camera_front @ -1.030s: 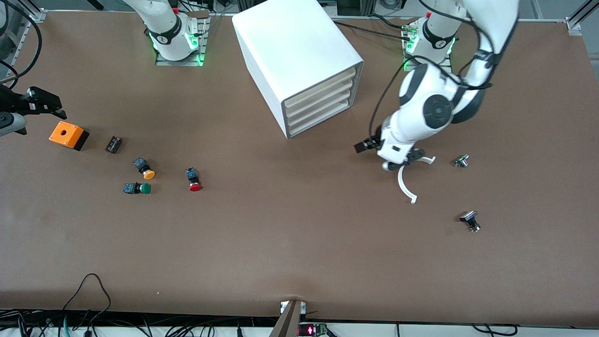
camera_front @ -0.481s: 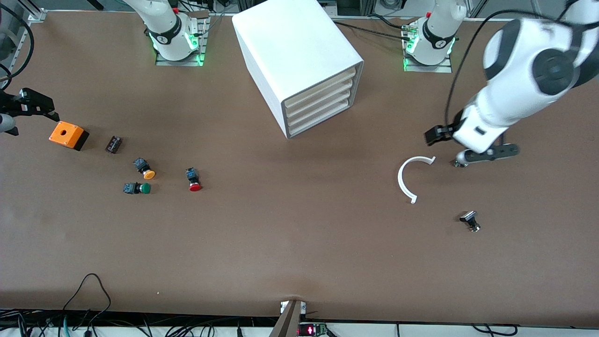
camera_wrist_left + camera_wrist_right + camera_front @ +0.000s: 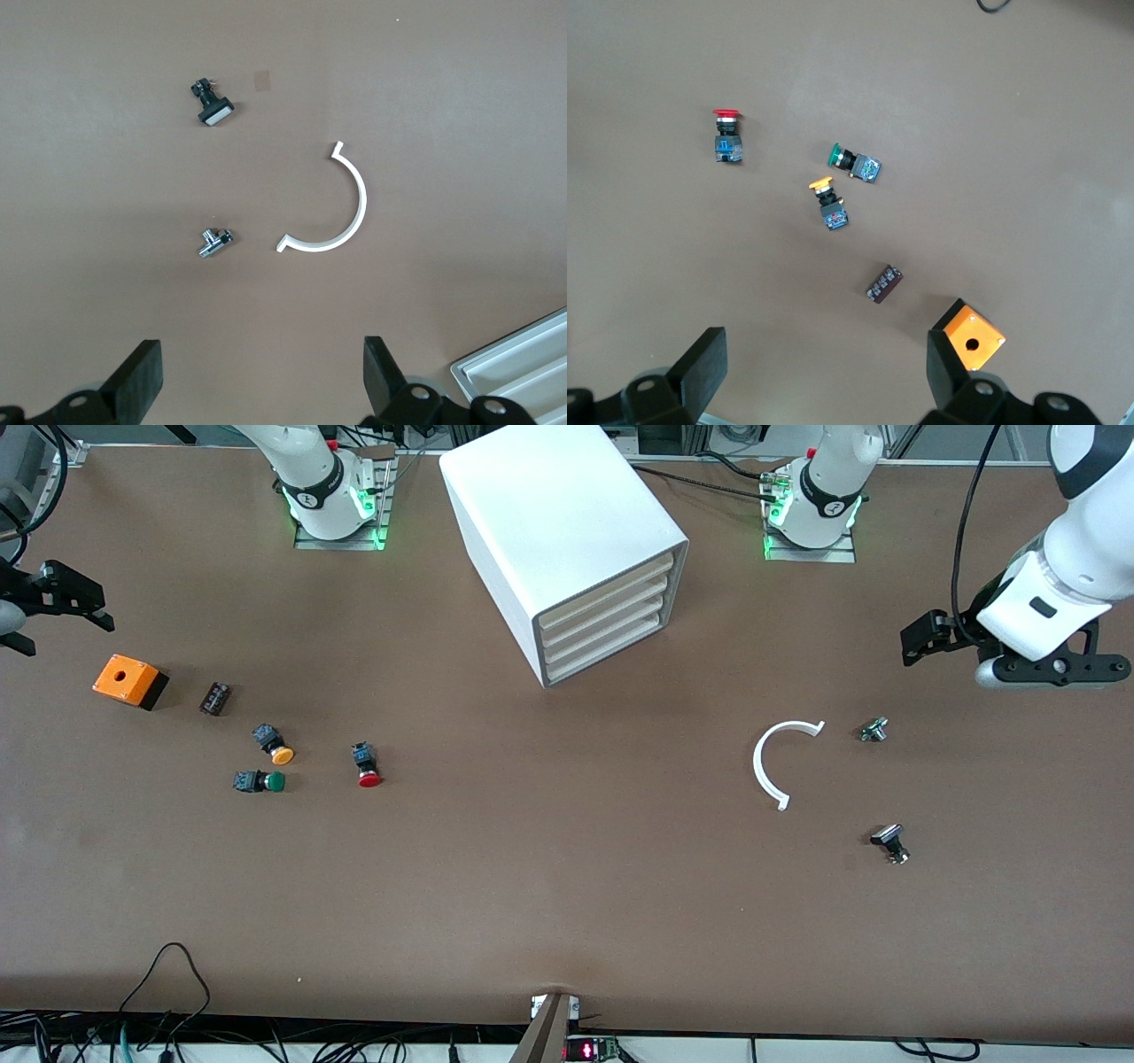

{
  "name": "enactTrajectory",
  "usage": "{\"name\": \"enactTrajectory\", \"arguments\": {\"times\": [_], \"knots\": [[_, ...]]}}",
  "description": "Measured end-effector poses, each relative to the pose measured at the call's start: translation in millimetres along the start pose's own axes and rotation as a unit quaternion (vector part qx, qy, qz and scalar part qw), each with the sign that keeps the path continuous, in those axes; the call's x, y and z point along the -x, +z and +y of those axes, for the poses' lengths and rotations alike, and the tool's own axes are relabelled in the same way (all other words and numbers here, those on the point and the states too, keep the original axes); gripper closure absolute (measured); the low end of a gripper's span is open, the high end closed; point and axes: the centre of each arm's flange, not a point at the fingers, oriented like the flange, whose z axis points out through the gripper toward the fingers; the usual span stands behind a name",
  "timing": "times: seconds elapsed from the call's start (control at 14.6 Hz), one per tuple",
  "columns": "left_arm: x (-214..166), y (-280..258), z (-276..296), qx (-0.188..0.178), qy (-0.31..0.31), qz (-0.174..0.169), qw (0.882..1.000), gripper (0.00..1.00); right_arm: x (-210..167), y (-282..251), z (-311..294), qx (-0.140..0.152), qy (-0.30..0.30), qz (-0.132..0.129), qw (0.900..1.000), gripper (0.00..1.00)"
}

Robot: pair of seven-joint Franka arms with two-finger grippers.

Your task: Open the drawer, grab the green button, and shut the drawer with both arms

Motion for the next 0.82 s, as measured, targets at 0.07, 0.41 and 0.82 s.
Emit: {"name": "enactTrajectory", "arguments": {"times": [0.07, 0.41, 0.82], "knots": [[0, -2, 1, 0.000, 0.001, 0.001, 1.000, 0.00, -1, 2, -1, -0.001, 0.003, -0.001, 1.000, 0.00], [-6, 5, 0, 0.001, 0.000, -0.001, 1.000, 0.00, -12, 11, -16, -0.003, -0.008, -0.010, 1.000, 0.00], [-10, -12, -15, 0.003, -0.014, 0.018, 1.000, 0.00, -13, 14, -13, -0.003, -0.004, -0.012, 1.000, 0.00]]}}
